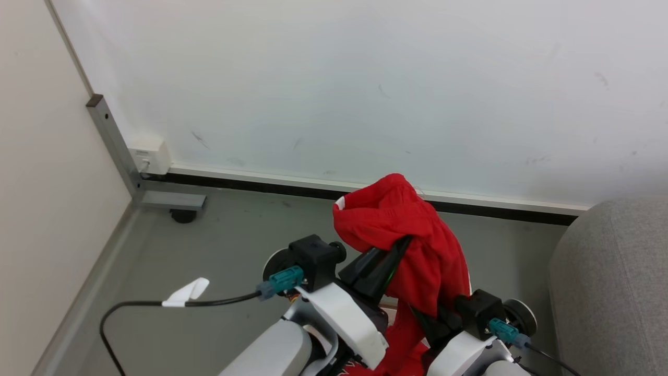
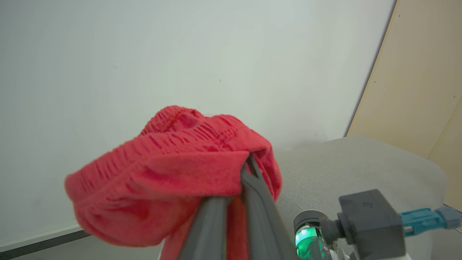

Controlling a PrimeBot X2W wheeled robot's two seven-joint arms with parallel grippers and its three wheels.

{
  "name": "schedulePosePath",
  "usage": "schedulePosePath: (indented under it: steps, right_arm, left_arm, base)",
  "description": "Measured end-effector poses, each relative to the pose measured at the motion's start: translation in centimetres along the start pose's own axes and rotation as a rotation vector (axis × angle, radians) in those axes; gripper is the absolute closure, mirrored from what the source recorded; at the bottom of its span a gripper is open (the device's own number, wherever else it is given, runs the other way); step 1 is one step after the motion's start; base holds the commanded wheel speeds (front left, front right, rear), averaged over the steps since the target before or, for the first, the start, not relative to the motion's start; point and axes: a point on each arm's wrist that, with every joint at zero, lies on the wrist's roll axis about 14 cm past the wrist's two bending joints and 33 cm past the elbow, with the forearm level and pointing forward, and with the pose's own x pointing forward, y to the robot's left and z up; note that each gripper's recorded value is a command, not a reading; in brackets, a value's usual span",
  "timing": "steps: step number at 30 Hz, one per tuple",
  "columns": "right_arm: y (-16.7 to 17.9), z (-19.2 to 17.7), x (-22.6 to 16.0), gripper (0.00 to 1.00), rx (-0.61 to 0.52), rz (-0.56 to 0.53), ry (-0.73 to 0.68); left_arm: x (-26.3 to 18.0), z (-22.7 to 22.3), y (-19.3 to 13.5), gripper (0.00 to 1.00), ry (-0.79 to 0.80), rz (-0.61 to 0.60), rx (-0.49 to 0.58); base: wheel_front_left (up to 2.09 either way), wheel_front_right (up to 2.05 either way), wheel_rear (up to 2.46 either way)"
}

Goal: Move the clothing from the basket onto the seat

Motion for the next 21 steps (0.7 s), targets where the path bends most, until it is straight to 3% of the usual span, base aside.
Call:
schedulePosePath:
  steps: [12, 14, 16, 17, 21]
  right_arm:
    - [-1.2, 1.2, -0.6, 1.0, 0.073, -0.051, -0.057]
    - [-1.6, 1.5, -0.9, 1.0, 0.091, -0.068, -0.07]
    - [-2.2, 1.7, -1.2, 1.0, 0.109, -0.091, -0.085]
    - [-2.5, 2.0, -1.3, 1.0, 0.113, -0.101, -0.096]
    - [-4.3, 3.1, -2.2, 1.0, 0.142, -0.164, -0.142]
  left_arm:
    - [0.3, -0.9, 1.0, 1.0, 0.009, 0.028, -0.023]
    - [0.4, -1.2, 1.0, 0.67, 0.014, 0.03, -0.028]
    - [0.5, -1.6, 0.8, 0.05, 0.024, 0.024, -0.037]
    - [0.5, -1.8, 0.7, 0.0, 0.028, 0.02, -0.041]
    - [0.9, -2.3, 0.0, 0.0, 0.034, -0.005, -0.05]
  base:
    - [0.0, 0.0, 0.0]
    - [0.0, 0.0, 0.0]
    - [0.0, 0.0, 0.0]
    - [0.0, 0.0, 0.0]
    - [0.0, 0.0, 0.0]
